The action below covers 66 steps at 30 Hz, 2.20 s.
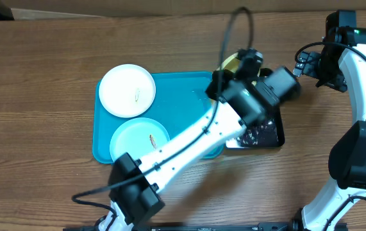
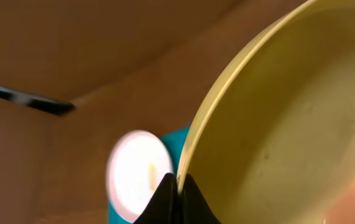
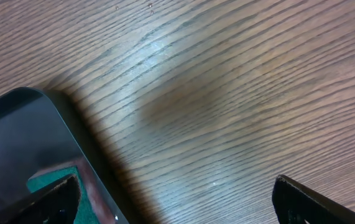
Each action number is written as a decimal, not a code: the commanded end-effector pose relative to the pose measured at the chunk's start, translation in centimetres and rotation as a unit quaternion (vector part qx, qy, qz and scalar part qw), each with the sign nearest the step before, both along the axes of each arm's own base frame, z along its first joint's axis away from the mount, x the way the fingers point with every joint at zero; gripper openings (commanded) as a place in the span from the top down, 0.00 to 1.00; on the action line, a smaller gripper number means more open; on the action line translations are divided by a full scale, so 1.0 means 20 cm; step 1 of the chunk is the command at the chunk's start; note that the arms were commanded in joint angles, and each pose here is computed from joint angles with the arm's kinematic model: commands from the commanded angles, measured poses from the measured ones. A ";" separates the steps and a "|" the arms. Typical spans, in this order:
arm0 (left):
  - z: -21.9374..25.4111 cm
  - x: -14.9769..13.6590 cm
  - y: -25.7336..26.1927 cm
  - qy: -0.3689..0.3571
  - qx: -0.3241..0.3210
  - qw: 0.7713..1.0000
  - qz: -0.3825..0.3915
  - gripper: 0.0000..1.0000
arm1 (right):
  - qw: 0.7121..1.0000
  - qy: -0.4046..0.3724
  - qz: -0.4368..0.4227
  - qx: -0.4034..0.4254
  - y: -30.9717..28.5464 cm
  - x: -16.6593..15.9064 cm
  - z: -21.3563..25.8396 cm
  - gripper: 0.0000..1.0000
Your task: Clean dirty plates on tray and stack at the side
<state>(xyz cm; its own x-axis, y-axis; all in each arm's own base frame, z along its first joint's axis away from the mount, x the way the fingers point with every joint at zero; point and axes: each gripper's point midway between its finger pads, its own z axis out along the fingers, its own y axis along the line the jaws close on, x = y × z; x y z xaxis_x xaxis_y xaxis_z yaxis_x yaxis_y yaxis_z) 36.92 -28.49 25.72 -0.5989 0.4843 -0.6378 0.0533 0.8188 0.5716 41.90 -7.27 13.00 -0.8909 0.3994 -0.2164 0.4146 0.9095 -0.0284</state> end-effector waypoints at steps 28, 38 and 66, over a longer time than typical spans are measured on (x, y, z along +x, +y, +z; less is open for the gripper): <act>0.32 -0.18 -0.16 -0.165 0.066 0.984 -0.010 0.96 | 1.000 -0.005 -0.005 -0.001 -0.01 0.01 0.01 0.00; -0.06 -0.13 -0.20 0.030 -0.083 0.996 -0.027 0.96 | 1.000 -0.005 -0.005 -0.001 -0.01 0.01 0.01 0.00; -0.28 0.15 0.52 0.427 -0.510 0.746 0.000 0.96 | 1.000 -0.005 -0.005 -0.001 -0.01 0.01 0.01 0.00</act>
<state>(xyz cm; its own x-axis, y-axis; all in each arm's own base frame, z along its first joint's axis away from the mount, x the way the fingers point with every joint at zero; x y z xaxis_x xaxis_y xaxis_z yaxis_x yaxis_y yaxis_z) 40.93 -15.88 20.04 -0.9964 -0.0661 -0.0523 -0.0237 0.8153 -0.5786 41.86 -7.27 12.98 -0.8912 0.3994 -0.2150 0.4146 0.9096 -0.0288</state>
